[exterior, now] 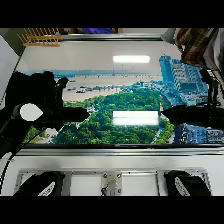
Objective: Fold the clothes and pants, and hang the long-sleeved shirts on hangers.
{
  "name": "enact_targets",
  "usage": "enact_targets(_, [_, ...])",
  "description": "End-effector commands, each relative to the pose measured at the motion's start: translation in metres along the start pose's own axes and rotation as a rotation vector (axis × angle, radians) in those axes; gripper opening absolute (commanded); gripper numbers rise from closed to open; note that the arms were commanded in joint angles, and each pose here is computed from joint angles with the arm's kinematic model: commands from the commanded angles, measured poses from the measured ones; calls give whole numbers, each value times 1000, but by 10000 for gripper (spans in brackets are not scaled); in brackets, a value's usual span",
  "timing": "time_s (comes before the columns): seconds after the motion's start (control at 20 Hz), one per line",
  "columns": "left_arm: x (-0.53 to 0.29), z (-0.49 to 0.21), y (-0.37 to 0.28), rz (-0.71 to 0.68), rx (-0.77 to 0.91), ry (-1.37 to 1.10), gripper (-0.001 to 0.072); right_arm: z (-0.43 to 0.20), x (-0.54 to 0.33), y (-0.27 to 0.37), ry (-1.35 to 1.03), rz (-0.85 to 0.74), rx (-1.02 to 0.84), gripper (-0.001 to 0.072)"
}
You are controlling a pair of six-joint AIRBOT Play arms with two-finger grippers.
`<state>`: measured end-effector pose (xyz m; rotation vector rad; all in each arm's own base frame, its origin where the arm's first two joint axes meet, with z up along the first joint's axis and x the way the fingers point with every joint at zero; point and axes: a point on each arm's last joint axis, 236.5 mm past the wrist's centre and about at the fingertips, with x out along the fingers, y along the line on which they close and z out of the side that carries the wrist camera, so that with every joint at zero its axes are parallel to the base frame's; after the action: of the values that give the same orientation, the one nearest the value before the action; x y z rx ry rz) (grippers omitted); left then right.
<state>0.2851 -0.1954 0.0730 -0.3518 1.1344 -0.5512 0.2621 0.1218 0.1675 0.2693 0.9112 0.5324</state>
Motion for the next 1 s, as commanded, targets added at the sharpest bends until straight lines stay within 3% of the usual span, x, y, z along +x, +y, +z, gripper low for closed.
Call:
enact_targets(0.0, [0,0,0,0,1,1,16,0,0,0,1,1,0,17])
enact_targets(0.55, [-2,24,5,16,3,-99,16,0,0,0,1,1,0,16])
enact_targets(0.75, [-19,40,64,193,15,-152,17,0,0,0,1,1,0,16])
enact_targets(0.8, [-28,45,88,265,47,-165,239,0,0,0,1,1,0,16])
enact_targets(0.85, [-38,47,111,327,76,-162,720,0,0,0,1,1,0,17])
enact_targets(0.95, [-57,39,165,482,97,-106,691,0,0,0,1,1,0,16])
